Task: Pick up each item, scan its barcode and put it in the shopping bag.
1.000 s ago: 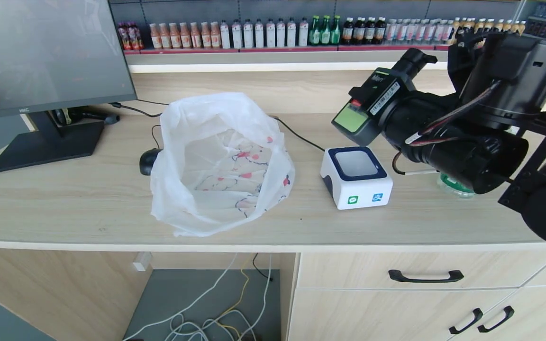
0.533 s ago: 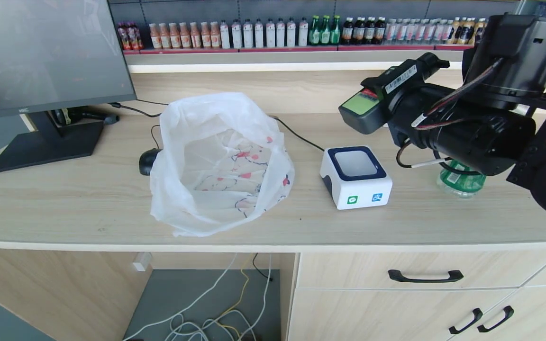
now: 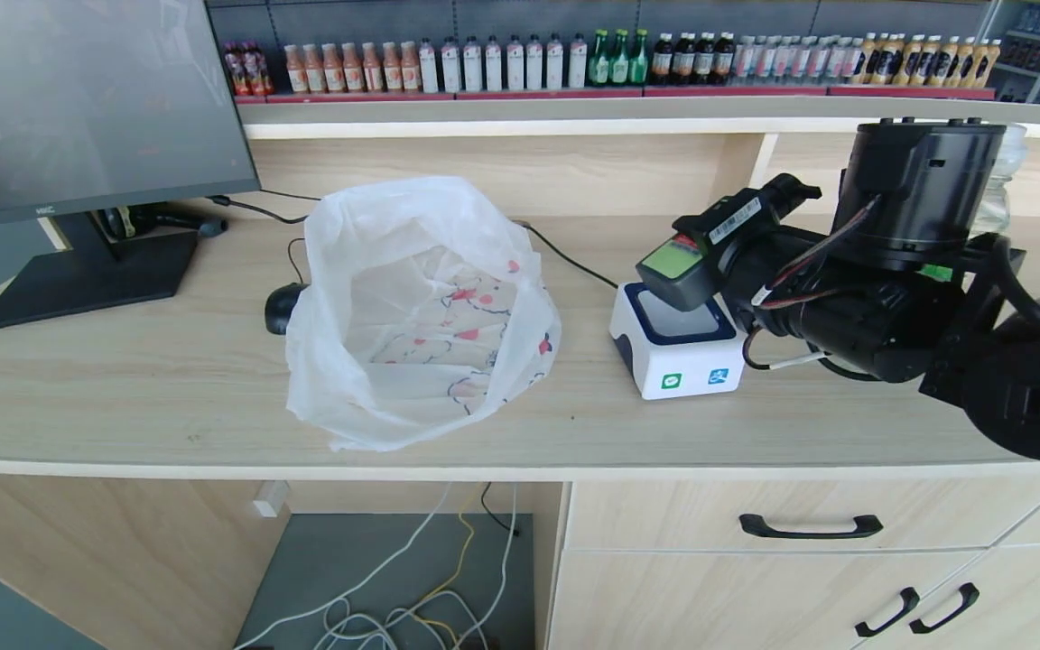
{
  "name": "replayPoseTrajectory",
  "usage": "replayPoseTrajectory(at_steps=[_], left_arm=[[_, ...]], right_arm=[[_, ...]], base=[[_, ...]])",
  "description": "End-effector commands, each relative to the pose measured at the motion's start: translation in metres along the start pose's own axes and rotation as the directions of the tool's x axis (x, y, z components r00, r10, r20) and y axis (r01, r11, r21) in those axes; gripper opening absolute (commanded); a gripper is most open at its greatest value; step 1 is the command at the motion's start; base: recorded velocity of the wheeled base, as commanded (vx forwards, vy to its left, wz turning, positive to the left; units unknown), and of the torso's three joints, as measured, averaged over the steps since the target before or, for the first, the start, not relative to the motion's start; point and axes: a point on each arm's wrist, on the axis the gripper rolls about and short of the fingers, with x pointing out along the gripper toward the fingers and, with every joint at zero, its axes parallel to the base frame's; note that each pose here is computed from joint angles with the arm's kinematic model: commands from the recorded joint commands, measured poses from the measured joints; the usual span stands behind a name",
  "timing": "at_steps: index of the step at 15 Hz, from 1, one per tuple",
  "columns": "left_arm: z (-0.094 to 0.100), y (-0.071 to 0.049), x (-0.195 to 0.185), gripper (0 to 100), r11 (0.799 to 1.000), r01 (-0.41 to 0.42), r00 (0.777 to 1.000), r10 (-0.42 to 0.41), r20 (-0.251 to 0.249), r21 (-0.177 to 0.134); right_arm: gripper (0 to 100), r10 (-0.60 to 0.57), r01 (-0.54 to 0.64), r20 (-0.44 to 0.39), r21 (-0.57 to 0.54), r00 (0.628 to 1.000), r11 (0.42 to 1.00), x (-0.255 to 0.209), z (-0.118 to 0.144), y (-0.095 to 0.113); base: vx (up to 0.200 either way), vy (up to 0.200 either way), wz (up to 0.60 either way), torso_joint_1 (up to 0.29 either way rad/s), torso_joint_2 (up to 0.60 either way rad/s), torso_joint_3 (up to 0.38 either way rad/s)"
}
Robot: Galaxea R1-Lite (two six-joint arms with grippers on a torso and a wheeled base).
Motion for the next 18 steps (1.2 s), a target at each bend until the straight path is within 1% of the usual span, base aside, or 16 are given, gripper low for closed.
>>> replayPoseTrajectory(at_steps=[1,7,11,14,18], left_arm=[[0.0,0.0,0.0,100,1.0,0.0,1.0,0.0,0.001,0.0],[0.0,0.0,0.0,100,1.0,0.0,1.0,0.0,0.001,0.0],[0.0,0.0,0.0,100,1.0,0.0,1.0,0.0,0.001,0.0],[0.0,0.0,0.0,100,1.0,0.0,1.0,0.0,0.001,0.0],[0.0,0.0,0.0,100,1.0,0.0,1.0,0.0,0.001,0.0]], right_arm=[[0,-0.017,0.017,-0.009,-0.007,1.0,1.0,0.005,-0.004,-0.005],[0,-0.032,0.032,-0.015,-0.003,0.999,0.999,0.009,-0.008,-0.01],[0,-0.06,0.059,-0.008,-0.007,0.998,0.998,0.013,-0.009,-0.017],[0,-0.067,0.067,0.0,0.024,0.998,0.997,0.013,-0.009,-0.018],[0,-0.07,0.07,0.005,0.035,0.998,0.997,0.013,-0.009,-0.018]], base=[[0.0,0.0,0.0,0.0,0.0,0.0],[0.0,0.0,0.0,0.0,0.0,0.0],[0.0,0.0,0.0,0.0,0.0,0.0],[0.0,0.0,0.0,0.0,0.0,0.0],[0.0,0.0,0.0,0.0,0.0,0.0]])
